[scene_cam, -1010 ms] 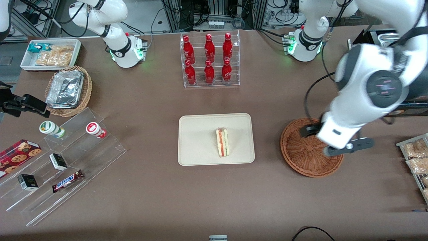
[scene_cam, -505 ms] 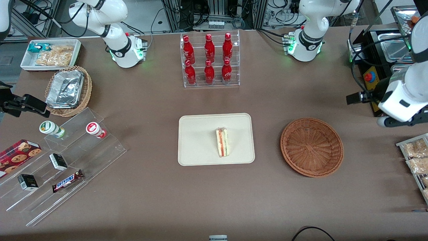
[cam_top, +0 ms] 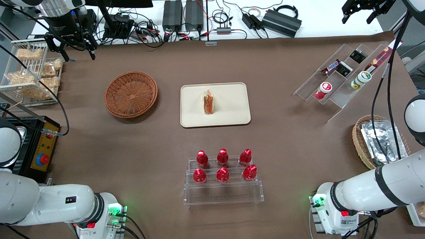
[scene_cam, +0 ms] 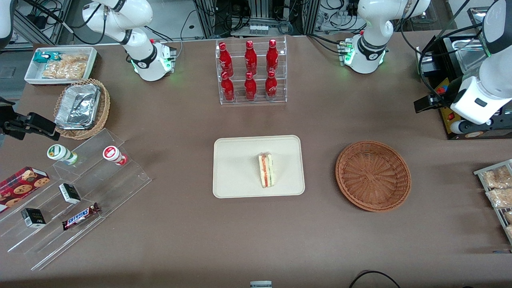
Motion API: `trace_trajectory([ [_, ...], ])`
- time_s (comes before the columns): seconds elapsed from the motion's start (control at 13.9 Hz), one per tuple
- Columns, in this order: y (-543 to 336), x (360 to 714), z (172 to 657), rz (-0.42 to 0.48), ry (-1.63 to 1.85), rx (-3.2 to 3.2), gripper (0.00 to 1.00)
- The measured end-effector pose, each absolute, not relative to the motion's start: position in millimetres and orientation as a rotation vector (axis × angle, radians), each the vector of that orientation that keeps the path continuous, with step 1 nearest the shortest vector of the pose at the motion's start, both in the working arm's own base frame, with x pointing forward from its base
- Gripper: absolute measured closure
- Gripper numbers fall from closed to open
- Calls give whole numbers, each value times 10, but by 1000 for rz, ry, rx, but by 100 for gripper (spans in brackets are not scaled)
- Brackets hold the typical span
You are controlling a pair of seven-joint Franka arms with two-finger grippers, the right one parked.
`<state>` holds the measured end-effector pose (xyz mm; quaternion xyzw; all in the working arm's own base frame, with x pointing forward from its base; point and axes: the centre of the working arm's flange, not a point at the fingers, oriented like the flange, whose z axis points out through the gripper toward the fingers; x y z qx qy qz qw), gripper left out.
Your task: Place sandwich from basket to tray
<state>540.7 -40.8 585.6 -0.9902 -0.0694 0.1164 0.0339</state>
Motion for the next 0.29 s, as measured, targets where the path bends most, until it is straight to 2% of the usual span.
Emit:
trace_trajectory([
  [0.29, -397, 5499, 6000, 297, -218, -3061, 0],
])
